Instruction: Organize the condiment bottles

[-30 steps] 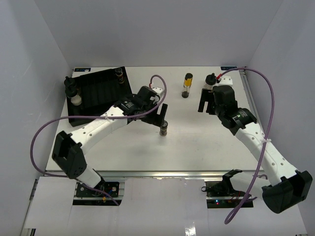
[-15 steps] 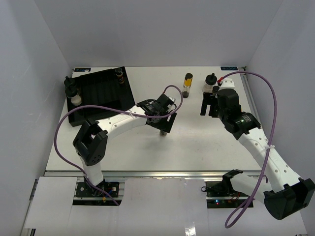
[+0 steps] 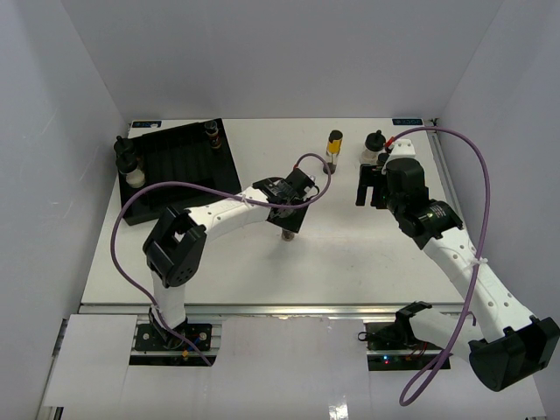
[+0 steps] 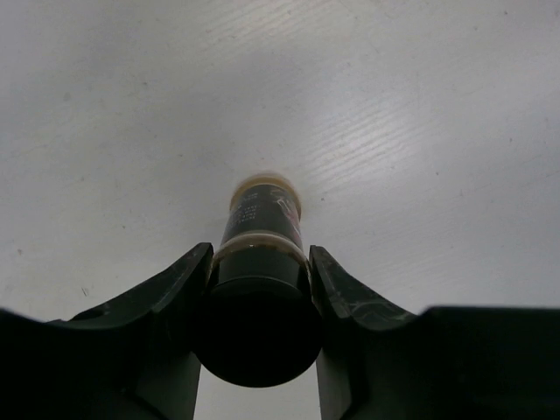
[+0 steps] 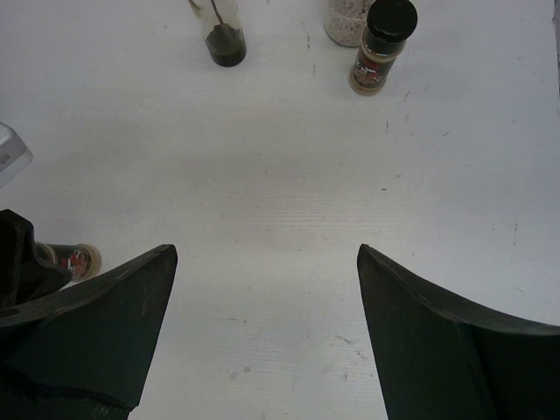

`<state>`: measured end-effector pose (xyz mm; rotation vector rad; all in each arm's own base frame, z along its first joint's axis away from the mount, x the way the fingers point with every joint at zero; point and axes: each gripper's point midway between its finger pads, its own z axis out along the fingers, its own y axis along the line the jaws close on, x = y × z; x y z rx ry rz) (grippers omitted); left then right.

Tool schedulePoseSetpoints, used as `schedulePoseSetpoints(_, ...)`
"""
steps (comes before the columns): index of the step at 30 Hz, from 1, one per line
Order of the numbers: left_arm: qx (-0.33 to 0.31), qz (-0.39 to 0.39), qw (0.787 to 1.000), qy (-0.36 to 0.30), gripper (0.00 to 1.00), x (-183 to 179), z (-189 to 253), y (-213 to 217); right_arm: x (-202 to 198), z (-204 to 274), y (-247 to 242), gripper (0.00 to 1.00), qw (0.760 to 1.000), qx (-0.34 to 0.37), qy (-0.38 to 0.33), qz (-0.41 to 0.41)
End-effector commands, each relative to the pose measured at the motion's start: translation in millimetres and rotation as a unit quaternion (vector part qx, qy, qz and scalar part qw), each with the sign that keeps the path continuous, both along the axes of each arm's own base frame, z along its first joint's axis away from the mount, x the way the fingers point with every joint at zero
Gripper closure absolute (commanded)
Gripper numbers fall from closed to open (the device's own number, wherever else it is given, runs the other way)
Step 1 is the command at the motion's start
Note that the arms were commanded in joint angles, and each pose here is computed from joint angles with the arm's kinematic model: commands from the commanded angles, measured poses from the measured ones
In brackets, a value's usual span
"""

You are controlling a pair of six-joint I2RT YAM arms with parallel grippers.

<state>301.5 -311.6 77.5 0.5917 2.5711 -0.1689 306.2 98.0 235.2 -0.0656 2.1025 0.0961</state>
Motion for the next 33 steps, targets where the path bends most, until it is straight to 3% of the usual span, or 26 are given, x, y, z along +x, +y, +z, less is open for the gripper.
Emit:
schedulePoseSetpoints(1, -0.029, 0.013, 0.999, -0.035, 0.75, 13.4, 32.6, -12.1, 6.5, 10.4, 0.7, 0.10, 1.000, 0.002, -0.027, 0.004)
schedulePoseSetpoints(3, -0.029, 0.019, 0.999, -0.042, 0.88, 16.5, 40.6, -12.0, 6.4, 10.8, 1.3, 0.10, 1.000, 0.003, -0.028, 0.005)
schedulePoseSetpoints(4, -0.029, 0.022, 0.998, -0.047, 1.00, 19.1, 46.8, -11.6, 6.0, 11.5, 1.5, 0.10, 1.000, 0.005, -0.029, 0.006)
schedulePoseSetpoints(7, -0.013, 0.042, 0.996, -0.074, 1.00, 34.8, 66.2, 0.7, 5.1, 12.4, 3.3, 0.10, 0.999, 0.009, -0.032, 0.011)
schedulePoseSetpoints(17, -0.040, 0.155, 0.975, -0.151, 1.00, 139.9, 163.6, 84.9, 2.8, 8.4, 10.8, 0.09, 0.999, 0.019, -0.031, 0.032)
schedulePoseSetpoints(25, -0.066, 0.221, 0.964, -0.134, 1.00, 195.7, 150.7, 155.6, -1.7, 17.6, 14.8, 0.09, 0.997, 0.032, -0.051, 0.048)
schedulePoseSetpoints(33, -0.060, 0.249, 0.960, -0.114, 1.00, 225.6, 112.2, 189.6, -4.8, 22.3, 16.2, 0.10, 0.996, 0.040, -0.058, 0.055)
